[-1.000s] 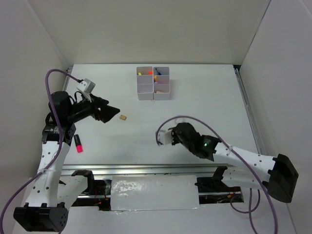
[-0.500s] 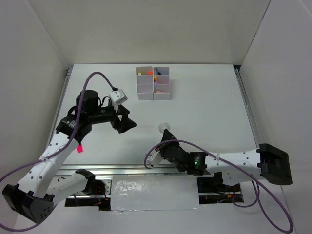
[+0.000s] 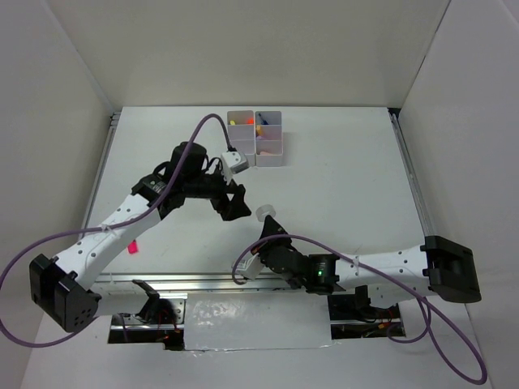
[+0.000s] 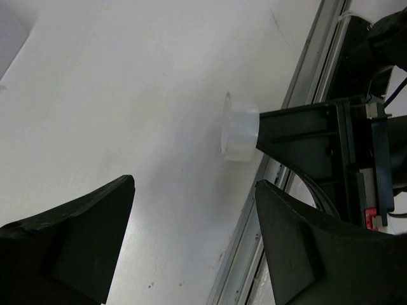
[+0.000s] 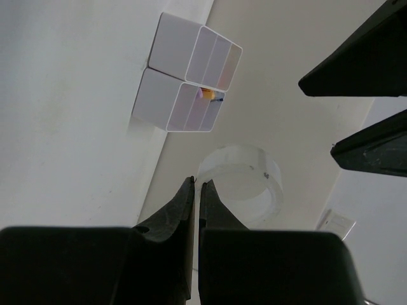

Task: Sort the stationery into containers
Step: Pass the stationery from the right arm to the left

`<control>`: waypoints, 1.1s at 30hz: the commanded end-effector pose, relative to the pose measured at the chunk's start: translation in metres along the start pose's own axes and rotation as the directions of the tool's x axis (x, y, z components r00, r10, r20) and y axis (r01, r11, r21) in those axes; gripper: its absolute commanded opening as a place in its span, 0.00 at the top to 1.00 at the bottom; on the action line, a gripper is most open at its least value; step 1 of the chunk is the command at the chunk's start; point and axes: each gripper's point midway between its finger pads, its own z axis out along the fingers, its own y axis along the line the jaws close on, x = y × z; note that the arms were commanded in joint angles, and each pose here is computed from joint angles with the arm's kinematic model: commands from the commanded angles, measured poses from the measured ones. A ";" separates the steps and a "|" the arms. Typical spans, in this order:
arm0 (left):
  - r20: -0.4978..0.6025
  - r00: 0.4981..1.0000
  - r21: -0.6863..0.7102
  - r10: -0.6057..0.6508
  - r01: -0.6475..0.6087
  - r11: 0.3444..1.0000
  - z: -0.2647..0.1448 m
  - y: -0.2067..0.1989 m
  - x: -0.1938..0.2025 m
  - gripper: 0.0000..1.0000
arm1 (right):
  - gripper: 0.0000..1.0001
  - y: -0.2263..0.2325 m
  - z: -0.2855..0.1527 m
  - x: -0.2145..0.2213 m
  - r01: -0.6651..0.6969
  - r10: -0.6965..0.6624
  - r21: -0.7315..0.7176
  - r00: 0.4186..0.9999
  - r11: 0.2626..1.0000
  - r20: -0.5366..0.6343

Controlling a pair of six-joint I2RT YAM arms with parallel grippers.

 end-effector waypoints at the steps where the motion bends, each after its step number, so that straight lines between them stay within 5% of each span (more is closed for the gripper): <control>1: 0.076 0.997 0.004 0.033 -0.034 0.999 0.002 -0.002 -0.036 0.11 | 1.00 -0.024 -0.002 -0.004 -0.055 0.054 0.057 0.999 0.997 0.003; 18: -0.006 1.000 0.110 0.009 -0.008 0.994 0.039 -0.018 -0.034 0.13 | 1.00 -0.028 -0.003 -0.007 -0.075 0.074 0.049 0.997 0.996 0.015; 24: -0.032 0.999 0.118 0.032 -0.028 0.993 0.049 -0.021 -0.034 0.30 | 1.00 -0.029 -0.005 -0.010 -0.074 0.073 0.054 0.997 0.996 0.024; 33: -0.066 0.997 0.146 0.036 -0.026 0.989 0.054 -0.027 -0.028 0.71 | 0.92 -0.027 -0.006 -0.005 -0.081 0.081 0.059 0.997 0.995 0.009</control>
